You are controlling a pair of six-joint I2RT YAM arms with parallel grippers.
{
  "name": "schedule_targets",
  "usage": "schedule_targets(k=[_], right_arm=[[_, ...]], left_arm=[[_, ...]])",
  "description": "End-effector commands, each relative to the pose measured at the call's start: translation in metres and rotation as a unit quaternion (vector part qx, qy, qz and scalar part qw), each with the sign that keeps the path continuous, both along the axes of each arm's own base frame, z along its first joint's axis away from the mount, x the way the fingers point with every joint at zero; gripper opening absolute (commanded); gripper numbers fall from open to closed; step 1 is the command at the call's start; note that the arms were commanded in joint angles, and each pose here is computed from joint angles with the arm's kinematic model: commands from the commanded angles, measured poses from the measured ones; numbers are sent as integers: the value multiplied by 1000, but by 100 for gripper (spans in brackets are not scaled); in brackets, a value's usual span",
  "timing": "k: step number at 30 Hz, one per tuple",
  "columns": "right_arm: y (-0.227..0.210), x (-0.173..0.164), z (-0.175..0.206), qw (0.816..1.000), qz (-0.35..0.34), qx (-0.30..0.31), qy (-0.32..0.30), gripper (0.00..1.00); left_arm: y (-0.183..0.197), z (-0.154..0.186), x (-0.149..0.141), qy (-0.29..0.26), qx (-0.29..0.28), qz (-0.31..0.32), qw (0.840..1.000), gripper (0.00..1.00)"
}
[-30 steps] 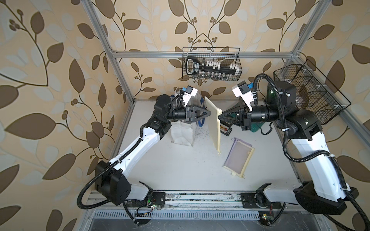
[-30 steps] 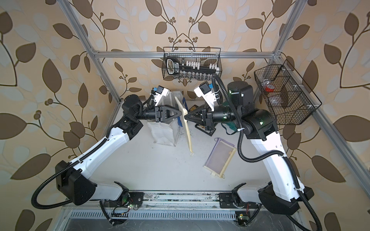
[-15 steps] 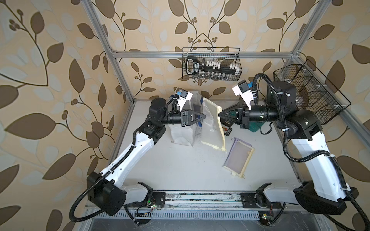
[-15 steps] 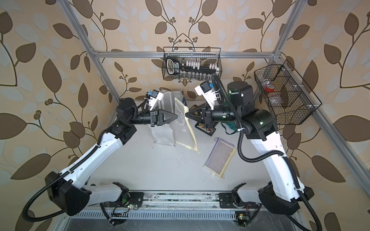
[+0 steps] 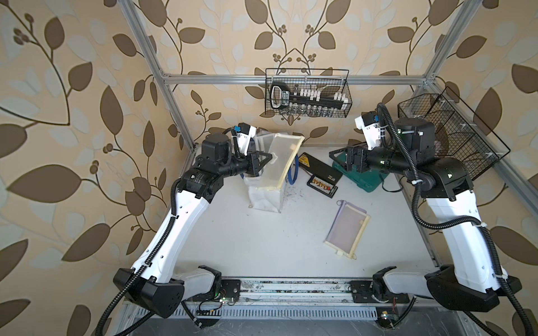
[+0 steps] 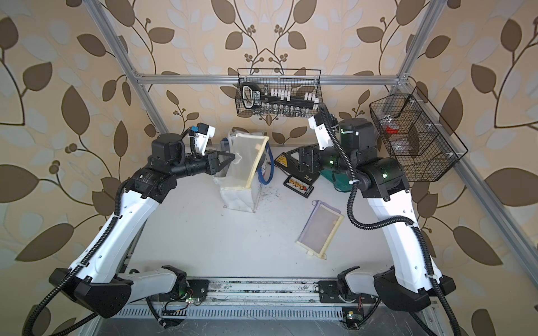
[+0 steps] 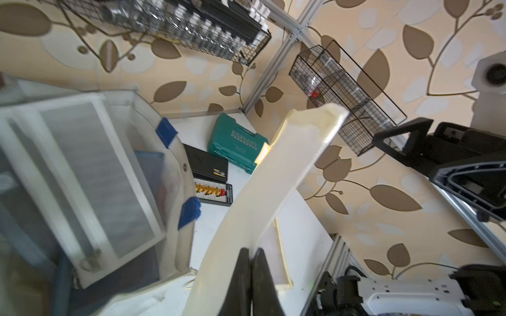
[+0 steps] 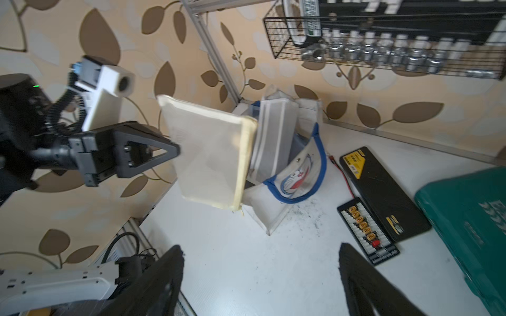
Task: Put the pencil pouch into the canvas bag
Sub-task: Pick up the pencil pouch, then place the pencil pouch in the canvas bag.
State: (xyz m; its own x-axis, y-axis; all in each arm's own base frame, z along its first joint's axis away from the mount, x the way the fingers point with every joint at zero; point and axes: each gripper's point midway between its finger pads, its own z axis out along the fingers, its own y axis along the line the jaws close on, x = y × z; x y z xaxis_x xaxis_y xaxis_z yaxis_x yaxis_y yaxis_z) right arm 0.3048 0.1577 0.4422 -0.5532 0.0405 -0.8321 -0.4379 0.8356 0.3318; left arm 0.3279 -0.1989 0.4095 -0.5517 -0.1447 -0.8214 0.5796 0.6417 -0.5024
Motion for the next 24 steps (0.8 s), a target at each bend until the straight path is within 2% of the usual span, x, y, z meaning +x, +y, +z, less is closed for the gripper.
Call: schedule_targets(k=[1, 6, 9, 12, 18, 24], right_arm=[[-30, 4, -34, 996, -71, -30, 51, 88], [-49, -5, -71, 990, -98, -45, 89, 88], [-60, -13, -89, 986, -114, -50, 108, 88], [-64, -19, -101, 985, -117, -49, 120, 88], [-68, -23, -112, 983, -123, -54, 129, 88], [-72, -23, -131, 980, -132, -54, 141, 88]], left_arm=[[16, 12, 24, -42, 42, 38, 998, 0], [22, 25, 62, -63, 40, 53, 996, 0], [29, 19, 90, -55, 30, 65, 996, 0], [33, 14, 106, -57, 18, 64, 996, 0], [33, -35, 123, -20, 20, 55, 998, 0], [27, -86, 114, 35, 25, 26, 999, 0]])
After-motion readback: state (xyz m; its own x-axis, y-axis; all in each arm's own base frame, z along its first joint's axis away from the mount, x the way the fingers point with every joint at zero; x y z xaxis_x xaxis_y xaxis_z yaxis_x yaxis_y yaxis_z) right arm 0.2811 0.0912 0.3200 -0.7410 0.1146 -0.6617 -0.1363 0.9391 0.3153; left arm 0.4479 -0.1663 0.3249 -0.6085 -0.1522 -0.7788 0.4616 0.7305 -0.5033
